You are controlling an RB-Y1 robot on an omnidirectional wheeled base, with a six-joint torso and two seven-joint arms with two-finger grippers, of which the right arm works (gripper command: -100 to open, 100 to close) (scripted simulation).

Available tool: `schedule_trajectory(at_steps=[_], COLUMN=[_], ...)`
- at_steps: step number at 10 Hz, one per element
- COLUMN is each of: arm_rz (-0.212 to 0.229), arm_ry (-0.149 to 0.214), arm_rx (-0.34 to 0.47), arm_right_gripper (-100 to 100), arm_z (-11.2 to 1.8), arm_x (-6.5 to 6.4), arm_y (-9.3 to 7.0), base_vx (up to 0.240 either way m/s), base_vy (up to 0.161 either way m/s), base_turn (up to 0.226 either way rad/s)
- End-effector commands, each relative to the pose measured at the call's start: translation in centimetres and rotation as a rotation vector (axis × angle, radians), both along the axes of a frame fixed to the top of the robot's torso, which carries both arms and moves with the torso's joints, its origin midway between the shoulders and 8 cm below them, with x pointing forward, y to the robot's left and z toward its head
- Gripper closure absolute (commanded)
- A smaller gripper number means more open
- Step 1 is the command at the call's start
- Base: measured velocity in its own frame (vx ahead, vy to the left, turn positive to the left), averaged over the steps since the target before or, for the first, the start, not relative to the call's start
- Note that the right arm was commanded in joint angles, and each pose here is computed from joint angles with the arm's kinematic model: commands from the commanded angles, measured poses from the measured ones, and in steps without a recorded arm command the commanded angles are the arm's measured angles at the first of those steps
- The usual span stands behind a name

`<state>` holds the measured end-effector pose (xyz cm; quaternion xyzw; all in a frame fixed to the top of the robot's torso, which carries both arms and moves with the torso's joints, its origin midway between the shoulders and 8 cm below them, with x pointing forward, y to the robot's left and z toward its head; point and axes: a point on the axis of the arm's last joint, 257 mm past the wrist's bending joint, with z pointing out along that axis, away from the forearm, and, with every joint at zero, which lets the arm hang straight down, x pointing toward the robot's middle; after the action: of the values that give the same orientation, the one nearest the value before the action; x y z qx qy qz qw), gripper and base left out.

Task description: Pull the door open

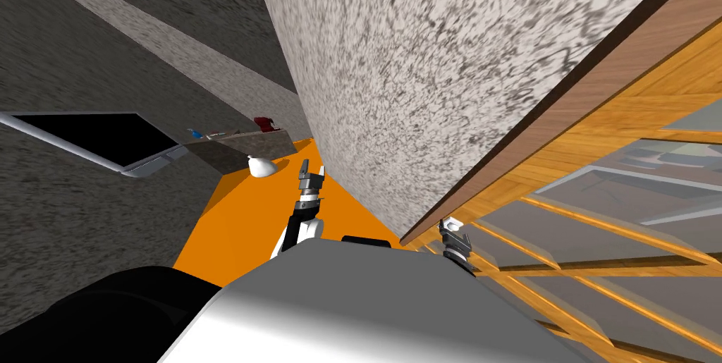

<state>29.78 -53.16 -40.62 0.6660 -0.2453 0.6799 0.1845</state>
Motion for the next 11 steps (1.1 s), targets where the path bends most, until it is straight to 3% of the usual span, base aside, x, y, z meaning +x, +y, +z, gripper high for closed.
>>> schedule_trajectory(at_steps=[1,2,7,11], arm_rz=[0.000,0.000,0.000,0.076], arm_ry=[0.000,0.000,0.000,-0.006], arm_rx=[0.000,0.000,0.000,-0.002], arm_right_gripper=[-100,100,100,100], arm_z=[0.0,0.0,0.0,0.4], arm_x=[0.0,0.0,0.0,0.7], arm_y=[0.0,0.0,0.0,1.5], base_vx=[0.023,-0.014,-0.004,-0.187], base_vy=[0.015,0.010,-0.004,0.021], base_turn=[-0.017,0.016,-0.002,0.059])
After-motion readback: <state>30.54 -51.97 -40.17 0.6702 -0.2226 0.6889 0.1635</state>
